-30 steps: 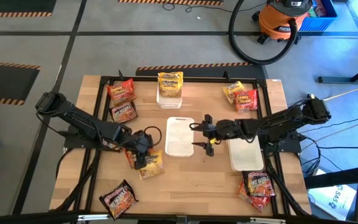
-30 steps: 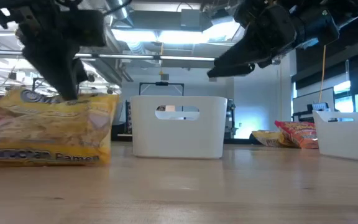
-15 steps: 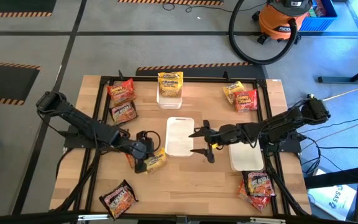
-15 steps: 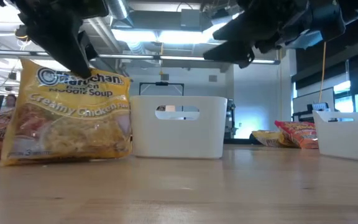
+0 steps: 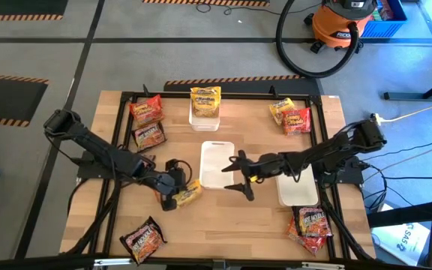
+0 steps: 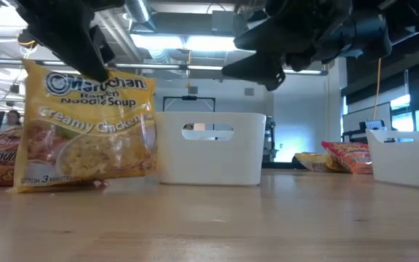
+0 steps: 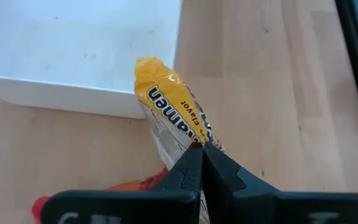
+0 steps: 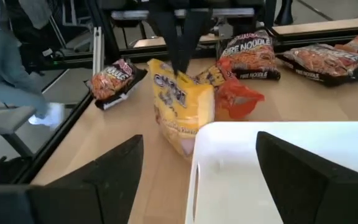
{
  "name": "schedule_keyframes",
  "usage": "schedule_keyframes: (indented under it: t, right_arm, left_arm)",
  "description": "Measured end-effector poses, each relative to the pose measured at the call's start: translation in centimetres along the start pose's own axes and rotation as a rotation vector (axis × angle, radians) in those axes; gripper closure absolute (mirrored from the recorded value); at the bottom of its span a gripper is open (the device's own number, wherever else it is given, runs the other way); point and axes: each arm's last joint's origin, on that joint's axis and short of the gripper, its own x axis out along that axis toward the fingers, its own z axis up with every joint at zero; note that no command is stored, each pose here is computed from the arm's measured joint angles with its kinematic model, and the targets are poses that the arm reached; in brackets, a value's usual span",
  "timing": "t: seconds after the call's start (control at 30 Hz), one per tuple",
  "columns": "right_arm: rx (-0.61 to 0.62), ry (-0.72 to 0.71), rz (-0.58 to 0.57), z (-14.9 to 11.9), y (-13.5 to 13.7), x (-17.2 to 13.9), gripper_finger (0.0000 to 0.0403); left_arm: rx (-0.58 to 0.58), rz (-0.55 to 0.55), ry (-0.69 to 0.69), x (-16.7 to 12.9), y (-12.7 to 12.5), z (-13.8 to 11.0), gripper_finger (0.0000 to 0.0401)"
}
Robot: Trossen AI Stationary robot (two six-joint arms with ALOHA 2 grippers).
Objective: Sort Maruchan noodles
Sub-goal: Put the yellow noodle pack into the top white bin
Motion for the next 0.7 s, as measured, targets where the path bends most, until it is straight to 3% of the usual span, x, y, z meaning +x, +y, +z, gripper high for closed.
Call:
schedule_keyframes:
  t: [0.23,0.7]
  right_arm:
    - [-0.004,0.024,0.016,-0.1,0.1,2.5,0.0111]
    - [-0.028,0.056,0.062,0.3,0.3,6.8,0.0111]
  left_arm:
    - [0.056,-0.051,-0.028,-0.3,-1.3,-0.2,0.0401]
    - [0.15,-0.02,-0.156,-0.8,-2.4,0.2,0.0401]
